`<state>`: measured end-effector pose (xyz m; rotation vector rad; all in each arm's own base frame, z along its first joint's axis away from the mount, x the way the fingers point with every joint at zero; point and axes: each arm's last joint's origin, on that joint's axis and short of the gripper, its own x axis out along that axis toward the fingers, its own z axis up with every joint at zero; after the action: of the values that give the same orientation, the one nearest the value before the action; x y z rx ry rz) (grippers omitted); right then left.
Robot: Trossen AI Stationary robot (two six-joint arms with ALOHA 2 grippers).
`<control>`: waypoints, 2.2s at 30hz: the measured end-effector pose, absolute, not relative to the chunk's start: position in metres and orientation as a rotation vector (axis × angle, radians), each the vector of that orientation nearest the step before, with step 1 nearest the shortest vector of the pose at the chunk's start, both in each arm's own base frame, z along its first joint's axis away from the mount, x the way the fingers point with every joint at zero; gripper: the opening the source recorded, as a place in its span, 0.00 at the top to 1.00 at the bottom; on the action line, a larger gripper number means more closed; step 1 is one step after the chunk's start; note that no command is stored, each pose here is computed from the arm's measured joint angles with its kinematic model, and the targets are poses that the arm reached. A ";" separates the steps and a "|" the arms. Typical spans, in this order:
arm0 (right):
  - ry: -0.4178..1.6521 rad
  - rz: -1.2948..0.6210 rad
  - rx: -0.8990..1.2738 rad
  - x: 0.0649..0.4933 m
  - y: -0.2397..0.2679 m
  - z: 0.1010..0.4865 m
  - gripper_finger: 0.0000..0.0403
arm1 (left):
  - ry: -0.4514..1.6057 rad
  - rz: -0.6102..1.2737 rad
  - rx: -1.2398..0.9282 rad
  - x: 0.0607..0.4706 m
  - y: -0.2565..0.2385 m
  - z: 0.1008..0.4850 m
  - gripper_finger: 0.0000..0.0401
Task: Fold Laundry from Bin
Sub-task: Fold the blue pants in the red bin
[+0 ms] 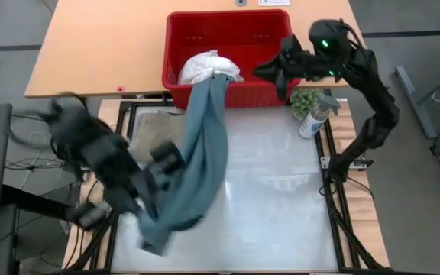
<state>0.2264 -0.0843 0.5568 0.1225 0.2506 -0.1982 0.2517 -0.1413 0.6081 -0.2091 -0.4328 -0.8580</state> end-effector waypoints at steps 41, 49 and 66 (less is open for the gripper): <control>0.501 -0.238 -0.227 0.349 0.167 0.450 0.54 | -0.012 0.697 0.218 0.247 -0.105 0.586 0.81; 0.399 -0.306 -0.113 0.359 0.160 0.457 0.28 | -0.013 0.712 0.211 0.248 -0.101 0.586 0.65; 0.388 -0.475 -0.011 0.376 0.134 0.448 0.30 | -0.022 0.695 0.166 0.271 -0.088 0.576 0.62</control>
<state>0.3762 0.1337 0.4484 -0.0110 0.3878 -0.4750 0.2710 -0.0884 0.5764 0.1658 -0.0224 0.6951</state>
